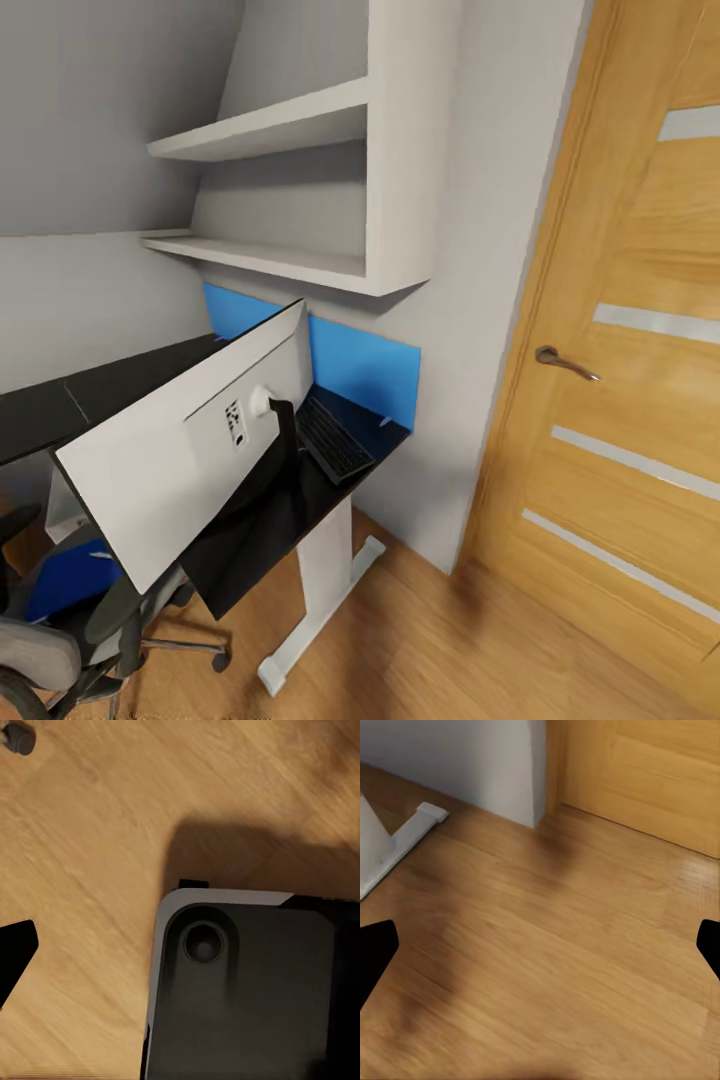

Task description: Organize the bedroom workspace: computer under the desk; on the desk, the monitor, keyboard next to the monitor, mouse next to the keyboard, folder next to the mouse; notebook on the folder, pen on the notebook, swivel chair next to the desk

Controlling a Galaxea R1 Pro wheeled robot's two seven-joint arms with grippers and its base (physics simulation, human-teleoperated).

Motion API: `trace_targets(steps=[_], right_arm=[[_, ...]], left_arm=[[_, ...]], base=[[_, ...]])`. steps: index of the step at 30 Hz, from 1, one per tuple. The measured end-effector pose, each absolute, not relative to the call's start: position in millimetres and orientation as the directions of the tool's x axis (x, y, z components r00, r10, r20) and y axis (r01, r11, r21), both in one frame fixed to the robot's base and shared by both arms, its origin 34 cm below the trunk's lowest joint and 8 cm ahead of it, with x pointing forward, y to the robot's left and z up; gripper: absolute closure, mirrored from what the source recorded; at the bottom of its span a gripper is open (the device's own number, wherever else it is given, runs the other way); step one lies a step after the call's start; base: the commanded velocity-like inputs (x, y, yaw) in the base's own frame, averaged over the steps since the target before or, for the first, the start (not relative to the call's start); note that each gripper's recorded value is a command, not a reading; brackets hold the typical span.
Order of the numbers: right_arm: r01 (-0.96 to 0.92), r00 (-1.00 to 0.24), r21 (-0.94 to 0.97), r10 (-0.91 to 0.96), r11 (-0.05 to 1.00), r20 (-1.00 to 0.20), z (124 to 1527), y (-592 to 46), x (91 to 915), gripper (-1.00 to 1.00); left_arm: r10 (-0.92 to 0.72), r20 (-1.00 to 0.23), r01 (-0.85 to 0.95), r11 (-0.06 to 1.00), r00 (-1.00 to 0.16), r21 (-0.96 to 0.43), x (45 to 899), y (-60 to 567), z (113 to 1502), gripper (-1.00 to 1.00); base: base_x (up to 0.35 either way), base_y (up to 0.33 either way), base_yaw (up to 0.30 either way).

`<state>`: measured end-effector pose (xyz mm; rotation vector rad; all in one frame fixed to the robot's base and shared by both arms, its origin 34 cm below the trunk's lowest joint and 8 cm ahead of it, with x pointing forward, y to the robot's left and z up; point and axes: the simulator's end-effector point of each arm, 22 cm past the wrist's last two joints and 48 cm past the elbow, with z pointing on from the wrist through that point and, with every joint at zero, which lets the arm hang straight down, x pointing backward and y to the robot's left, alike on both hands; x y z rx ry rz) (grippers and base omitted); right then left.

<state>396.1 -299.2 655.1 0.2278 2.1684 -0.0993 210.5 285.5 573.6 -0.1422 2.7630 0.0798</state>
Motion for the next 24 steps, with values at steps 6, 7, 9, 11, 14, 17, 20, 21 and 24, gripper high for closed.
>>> trace_targets(steps=[6,7,9,11,14,17,20,21,24], right_arm=[[0.202,-0.558,0.013,0.126,0.979,-0.820,655.0,-300.4,395.9,-1.00],[0.202,-0.558,0.013,0.126,0.979,-0.820,654.9,-300.5,395.8,-1.00],[0.203,-0.557,0.012,0.126,0.979,-0.821,655.2,-300.9,396.0,-1.00],[0.203,-0.557,0.012,0.126,0.979,-0.821,655.1,-300.9,396.0,-1.00],[0.203,-0.557,0.012,0.126,0.979,-0.821,655.1,-300.9,395.9,-1.00],[0.203,-0.557,0.012,0.126,0.979,-0.821,655.1,-300.8,395.9,-1.00],[0.203,-0.558,0.012,0.126,0.979,-0.820,654.9,-300.8,395.8,-1.00],[0.203,-0.558,0.012,0.126,0.979,-0.820,654.9,-300.8,395.8,-1.00],[0.203,-0.559,0.012,0.126,0.979,-0.820,654.7,-300.8,395.6,-1.00]], left_arm=[[-0.088,-0.368,-0.110,0.993,-0.926,0.037,210.6,285.5,573.6,-1.00],[-0.089,-0.368,-0.110,0.993,-0.926,0.037,210.6,285.5,573.6,-1.00],[-0.088,-0.367,-0.109,0.993,-0.926,0.036,210.5,285.4,573.6,-1.00],[-0.089,-0.367,-0.110,0.993,-0.926,0.037,210.4,285.4,573.6,-1.00],[-0.089,-0.367,-0.110,0.993,-0.926,0.037,210.5,285.4,573.6,-1.00],[-0.089,-0.367,-0.110,0.993,-0.926,0.037,210.4,285.5,573.6,-1.00],[-0.089,-0.368,-0.109,0.993,-0.926,0.036,210.7,285.4,573.6,-1.00],[-0.088,-0.368,-0.109,0.993,-0.926,0.036,210.7,285.4,573.6,-1.00],[-0.088,-0.367,-0.109,0.993,-0.926,0.037,210.4,285.5,573.6,-1.00]], base=[[0.000,0.000,0.279],[0.000,0.000,0.279],[0.000,0.000,0.279],[0.000,0.000,0.279],[0.000,0.000,0.279],[0.000,0.000,0.279],[0.000,0.000,0.279],[0.000,0.000,0.279],[0.000,0.000,0.279]])
